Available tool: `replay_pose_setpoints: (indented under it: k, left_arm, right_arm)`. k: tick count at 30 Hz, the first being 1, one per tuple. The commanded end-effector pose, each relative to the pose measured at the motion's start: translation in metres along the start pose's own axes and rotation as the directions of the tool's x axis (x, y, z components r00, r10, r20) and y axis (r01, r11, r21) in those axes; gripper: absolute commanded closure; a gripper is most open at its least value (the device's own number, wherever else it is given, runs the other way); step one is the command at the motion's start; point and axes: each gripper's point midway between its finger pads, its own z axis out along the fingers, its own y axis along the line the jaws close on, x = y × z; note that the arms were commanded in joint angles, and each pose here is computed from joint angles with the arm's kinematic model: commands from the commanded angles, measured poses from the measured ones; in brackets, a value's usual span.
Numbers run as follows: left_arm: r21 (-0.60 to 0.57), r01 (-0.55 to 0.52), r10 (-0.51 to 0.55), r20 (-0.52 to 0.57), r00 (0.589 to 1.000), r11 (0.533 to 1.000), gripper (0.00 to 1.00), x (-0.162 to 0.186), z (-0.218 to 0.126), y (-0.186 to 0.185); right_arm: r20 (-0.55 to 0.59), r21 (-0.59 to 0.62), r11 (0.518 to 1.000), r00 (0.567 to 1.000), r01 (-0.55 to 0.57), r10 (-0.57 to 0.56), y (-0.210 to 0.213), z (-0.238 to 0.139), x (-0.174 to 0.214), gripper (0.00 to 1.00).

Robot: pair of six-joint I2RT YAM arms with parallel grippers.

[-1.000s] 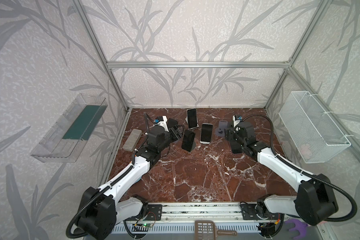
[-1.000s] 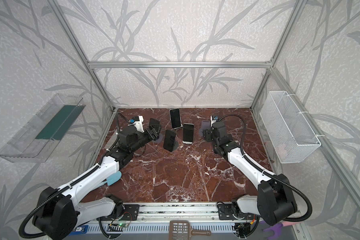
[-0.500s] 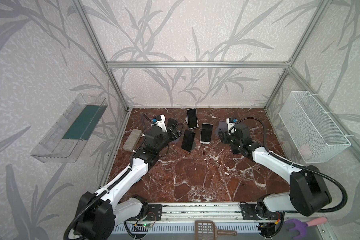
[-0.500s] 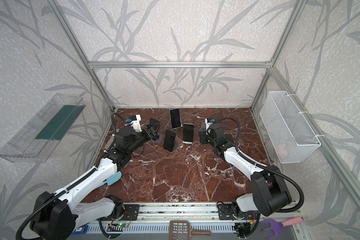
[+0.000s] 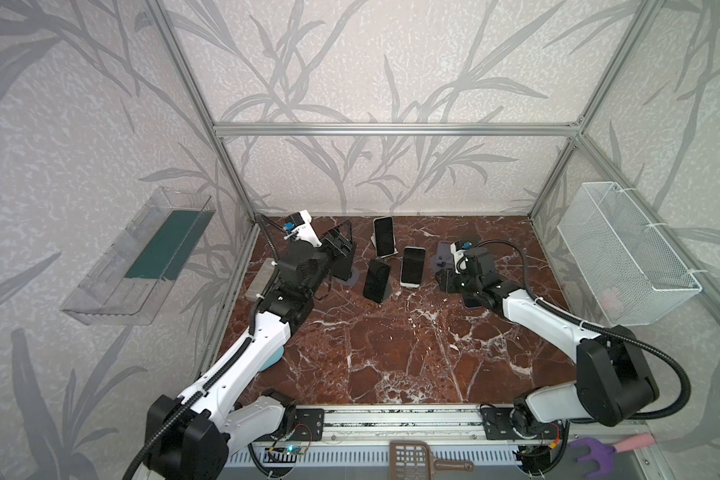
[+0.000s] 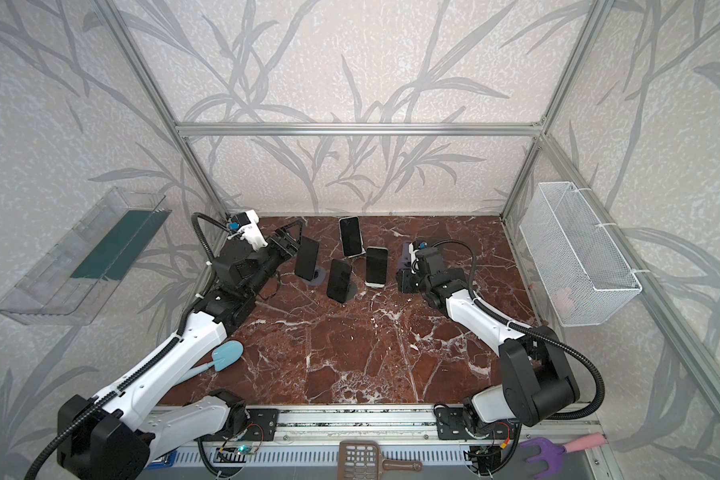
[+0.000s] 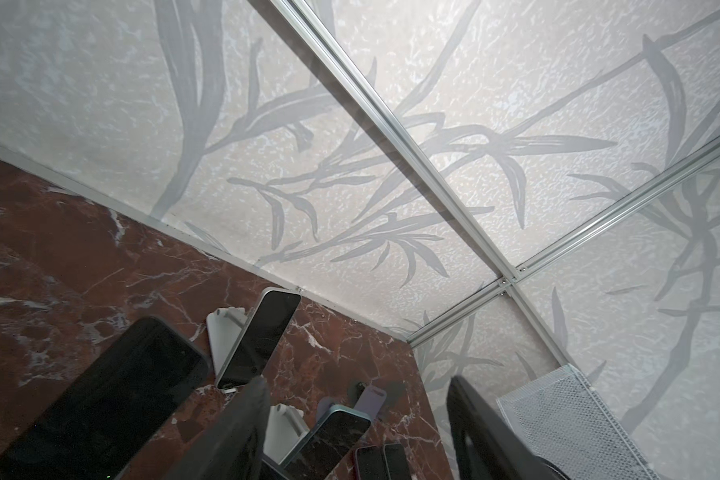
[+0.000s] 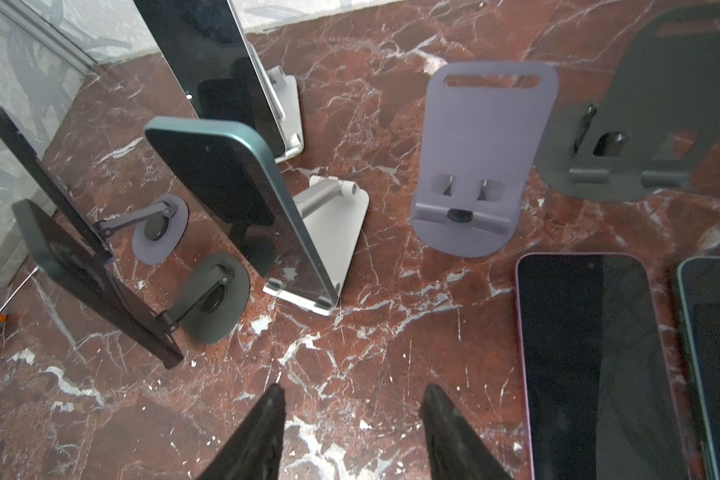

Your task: Remove the phone from the phone stand

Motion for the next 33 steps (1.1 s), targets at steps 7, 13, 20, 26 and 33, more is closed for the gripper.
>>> replay_pose_setpoints:
  k: [7,13,20,26,33]
  left_arm:
    - [-0.067,0.016,-0.016,-0.001,1.000,0.998,0.31,0.019,-0.001,0.034]
    - [-0.202,0.033,-0.053,-0.092,0.994,0.979,0.34,0.043,0.009,0.061]
    - [-0.227,0.127,-0.151,-0.093,0.984,0.966,0.01,0.054,0.008,0.070]
    - [-0.190,0.170,-0.196,-0.128,0.972,0.967,0.01,0.061,0.011,0.062]
    - [-0.139,0.109,-0.132,-0.171,0.976,0.984,0.05,0.057,0.014,0.047]
  right_arm:
    - [0.014,0.061,0.998,1.000,-0.017,0.016,0.016,-0.015,0.008,0.38]
    - [0.031,0.067,0.998,0.999,0.015,-0.017,0.043,-0.013,0.000,0.34]
    - [0.141,0.129,0.990,0.987,0.053,-0.071,0.065,-0.016,-0.019,0.16]
    - [0.207,0.167,0.985,0.975,0.047,-0.081,0.076,0.002,-0.039,0.05]
    - [0.299,0.241,0.969,0.946,0.051,-0.124,0.078,0.012,-0.073,0.01]
